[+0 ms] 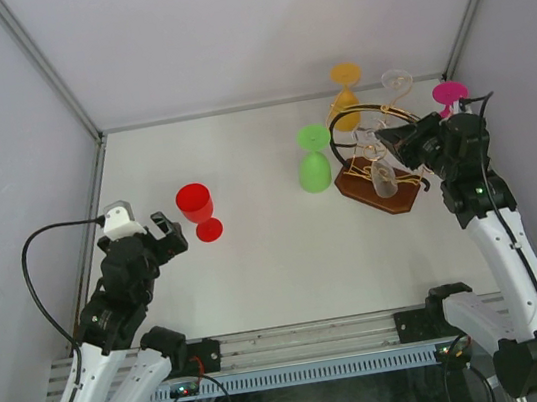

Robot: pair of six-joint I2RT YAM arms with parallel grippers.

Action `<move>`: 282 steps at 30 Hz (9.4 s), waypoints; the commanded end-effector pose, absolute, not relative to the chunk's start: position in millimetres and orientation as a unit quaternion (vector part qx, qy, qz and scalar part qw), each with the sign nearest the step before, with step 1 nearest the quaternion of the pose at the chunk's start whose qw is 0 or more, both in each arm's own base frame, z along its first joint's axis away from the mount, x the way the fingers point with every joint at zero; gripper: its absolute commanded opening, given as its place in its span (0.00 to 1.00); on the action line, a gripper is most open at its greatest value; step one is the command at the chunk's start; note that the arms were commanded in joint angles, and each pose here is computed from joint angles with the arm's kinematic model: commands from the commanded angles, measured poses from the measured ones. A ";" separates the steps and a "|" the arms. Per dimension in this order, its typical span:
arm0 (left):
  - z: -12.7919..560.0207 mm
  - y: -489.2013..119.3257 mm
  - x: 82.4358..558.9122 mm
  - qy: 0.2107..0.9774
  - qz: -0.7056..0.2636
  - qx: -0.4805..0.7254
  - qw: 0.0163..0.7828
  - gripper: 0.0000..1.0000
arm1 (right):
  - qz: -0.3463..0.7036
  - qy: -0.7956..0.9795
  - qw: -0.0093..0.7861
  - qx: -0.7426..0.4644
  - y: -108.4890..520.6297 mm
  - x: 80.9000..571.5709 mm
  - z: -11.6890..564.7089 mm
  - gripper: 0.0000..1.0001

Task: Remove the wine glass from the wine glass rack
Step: Pick up the wine glass from the wine rack, then place the wine glass at the center of the board.

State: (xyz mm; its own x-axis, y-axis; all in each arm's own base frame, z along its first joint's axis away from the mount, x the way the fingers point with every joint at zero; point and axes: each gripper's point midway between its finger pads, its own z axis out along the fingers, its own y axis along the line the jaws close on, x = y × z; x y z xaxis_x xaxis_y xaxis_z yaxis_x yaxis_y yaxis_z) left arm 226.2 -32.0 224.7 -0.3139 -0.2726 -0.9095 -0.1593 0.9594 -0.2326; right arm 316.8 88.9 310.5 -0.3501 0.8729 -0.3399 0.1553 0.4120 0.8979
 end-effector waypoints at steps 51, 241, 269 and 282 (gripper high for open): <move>289.9 -146.1 182.3 0.741 -0.410 -0.031 0.531 0.99 | 0.566 0.716 0.395 -0.102 252.8 155.7 348.5 0.00; 302.8 -260.2 189.1 0.775 -0.521 0.128 0.334 0.87 | 0.307 0.362 0.539 -0.696 273.6 44.5 160.6 0.00; 286.0 -265.6 135.3 0.746 -0.545 0.321 0.210 0.57 | 0.330 0.325 0.567 -0.682 266.2 36.7 179.9 0.00; 269.7 -260.7 91.7 0.726 -0.521 0.409 0.187 0.42 | 0.261 0.389 0.607 -0.641 265.1 78.6 170.9 0.00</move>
